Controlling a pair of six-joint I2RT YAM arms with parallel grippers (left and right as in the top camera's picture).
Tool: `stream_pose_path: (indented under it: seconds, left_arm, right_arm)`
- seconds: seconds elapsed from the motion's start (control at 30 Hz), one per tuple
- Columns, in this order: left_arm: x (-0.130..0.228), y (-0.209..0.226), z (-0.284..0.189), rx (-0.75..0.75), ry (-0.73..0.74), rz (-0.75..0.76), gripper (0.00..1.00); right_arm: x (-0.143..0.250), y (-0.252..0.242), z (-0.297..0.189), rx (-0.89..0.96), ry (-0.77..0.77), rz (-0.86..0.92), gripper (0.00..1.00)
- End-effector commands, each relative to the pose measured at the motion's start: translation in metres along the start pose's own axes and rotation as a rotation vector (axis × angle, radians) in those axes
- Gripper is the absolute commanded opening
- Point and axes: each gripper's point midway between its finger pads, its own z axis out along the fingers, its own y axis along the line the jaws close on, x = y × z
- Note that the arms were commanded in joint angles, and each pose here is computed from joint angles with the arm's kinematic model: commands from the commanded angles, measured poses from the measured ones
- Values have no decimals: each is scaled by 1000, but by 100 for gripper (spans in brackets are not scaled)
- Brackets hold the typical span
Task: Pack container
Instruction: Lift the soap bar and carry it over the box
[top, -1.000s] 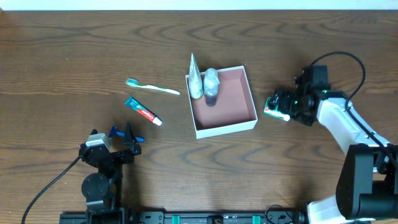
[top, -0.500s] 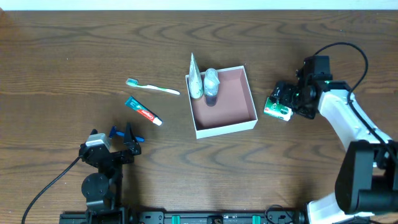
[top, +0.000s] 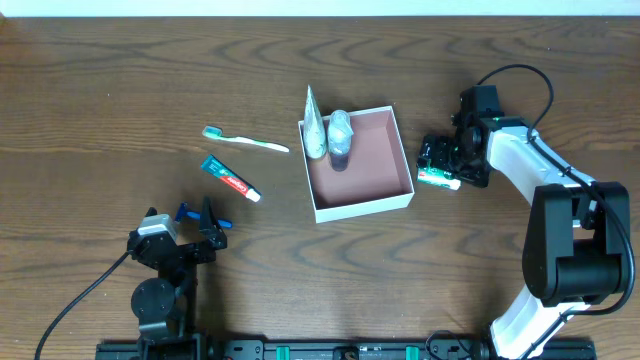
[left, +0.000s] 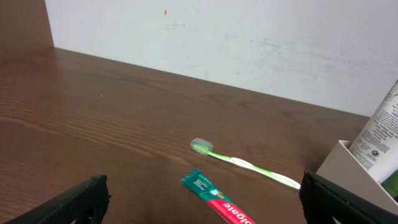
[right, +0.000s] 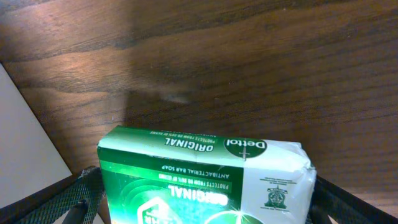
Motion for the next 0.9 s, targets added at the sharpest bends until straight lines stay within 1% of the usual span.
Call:
stream_pose_path:
  seconds: [0.0, 0.23, 0.43, 0.53, 0.7, 0.8, 0.87]
  left_arm:
    - [16, 1, 2, 6, 42, -7, 98]
    - [16, 1, 2, 6, 42, -7, 98]
    - [16, 1, 2, 6, 42, -7, 98]
    - [16, 1, 2, 7, 42, -7, 98]
    - [16, 1, 2, 6, 42, -7, 98]
    - [16, 1, 2, 6, 42, -7, 98]
    - [16, 1, 2, 6, 42, -7, 98]
  right_arm:
    - [-4, -1, 2, 17, -3, -10, 99]
    - [2, -2, 3, 34, 16, -77, 99]
    - [14, -24, 1, 172, 56, -149, 99]
    - [16, -26, 0, 179, 67, -179, 99]
    - [15, -26, 0, 183, 65, -179, 99]
    - [15, -26, 0, 183, 63, -180, 97]
    - [12, -24, -2, 180, 56, -180, 94]
